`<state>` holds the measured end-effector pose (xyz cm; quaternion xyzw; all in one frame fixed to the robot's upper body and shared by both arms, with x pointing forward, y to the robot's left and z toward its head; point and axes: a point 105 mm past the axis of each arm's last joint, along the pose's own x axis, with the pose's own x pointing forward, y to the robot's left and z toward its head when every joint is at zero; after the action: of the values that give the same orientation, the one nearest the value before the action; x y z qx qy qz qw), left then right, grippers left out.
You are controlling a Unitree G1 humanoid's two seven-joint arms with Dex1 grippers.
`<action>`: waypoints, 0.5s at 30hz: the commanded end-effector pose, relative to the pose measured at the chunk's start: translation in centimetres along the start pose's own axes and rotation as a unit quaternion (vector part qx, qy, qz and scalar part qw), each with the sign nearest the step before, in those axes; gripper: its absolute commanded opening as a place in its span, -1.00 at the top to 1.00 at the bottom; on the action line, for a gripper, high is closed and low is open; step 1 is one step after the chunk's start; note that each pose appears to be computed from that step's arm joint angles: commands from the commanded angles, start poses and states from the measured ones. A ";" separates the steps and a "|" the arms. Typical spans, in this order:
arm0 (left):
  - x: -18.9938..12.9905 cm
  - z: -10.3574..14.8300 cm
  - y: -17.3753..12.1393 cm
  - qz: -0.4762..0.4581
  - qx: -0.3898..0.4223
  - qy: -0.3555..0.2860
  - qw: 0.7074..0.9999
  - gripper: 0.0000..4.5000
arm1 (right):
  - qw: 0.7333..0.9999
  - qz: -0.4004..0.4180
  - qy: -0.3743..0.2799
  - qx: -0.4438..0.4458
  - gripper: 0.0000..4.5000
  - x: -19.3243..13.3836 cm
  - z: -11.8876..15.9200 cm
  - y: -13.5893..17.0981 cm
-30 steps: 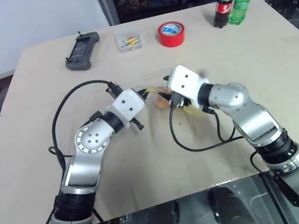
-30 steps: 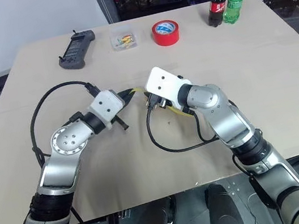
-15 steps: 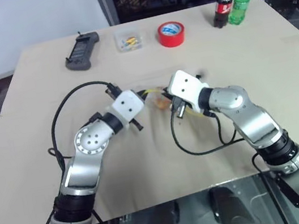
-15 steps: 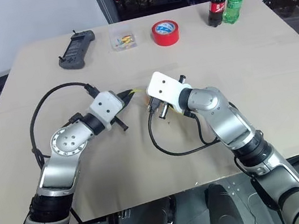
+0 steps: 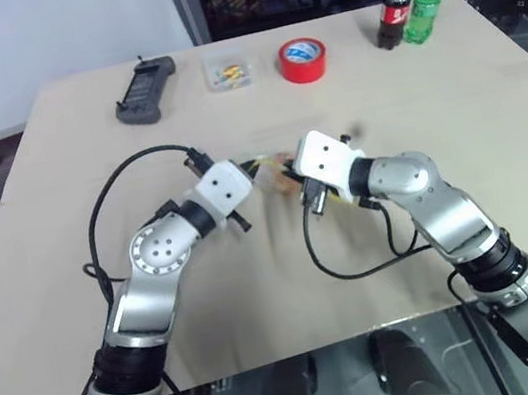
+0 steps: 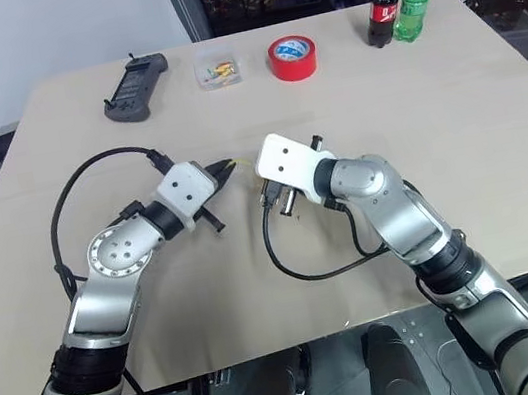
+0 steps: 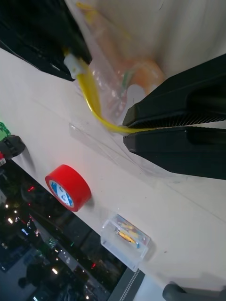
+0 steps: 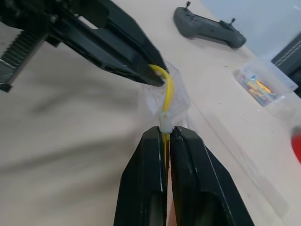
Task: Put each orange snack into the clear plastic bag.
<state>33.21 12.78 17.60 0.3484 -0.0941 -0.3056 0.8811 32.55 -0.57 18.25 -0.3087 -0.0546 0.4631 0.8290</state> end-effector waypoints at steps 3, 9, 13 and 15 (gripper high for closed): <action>-0.4 1.6 0.5 0.013 0.019 -0.024 0.999 1.00 | 0.999 -0.024 -0.032 -0.030 0.06 -0.1 1.8 -0.8; -0.4 1.6 0.4 0.013 0.020 -0.023 0.999 1.00 | 0.999 -0.021 -0.035 -0.027 0.61 0.0 1.9 -0.7; -0.5 1.7 0.4 0.014 0.020 -0.023 0.999 1.00 | 0.999 -0.019 -0.034 -0.028 0.80 0.0 1.8 -0.5; -0.5 1.7 0.4 0.015 0.020 -0.023 0.999 1.00 | 0.999 -0.018 -0.032 -0.028 0.80 0.0 1.7 -0.5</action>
<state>32.90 12.63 17.74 0.3487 -0.0968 -0.3052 0.8808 32.62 -0.34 18.67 -0.3111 -0.0723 0.4558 0.8308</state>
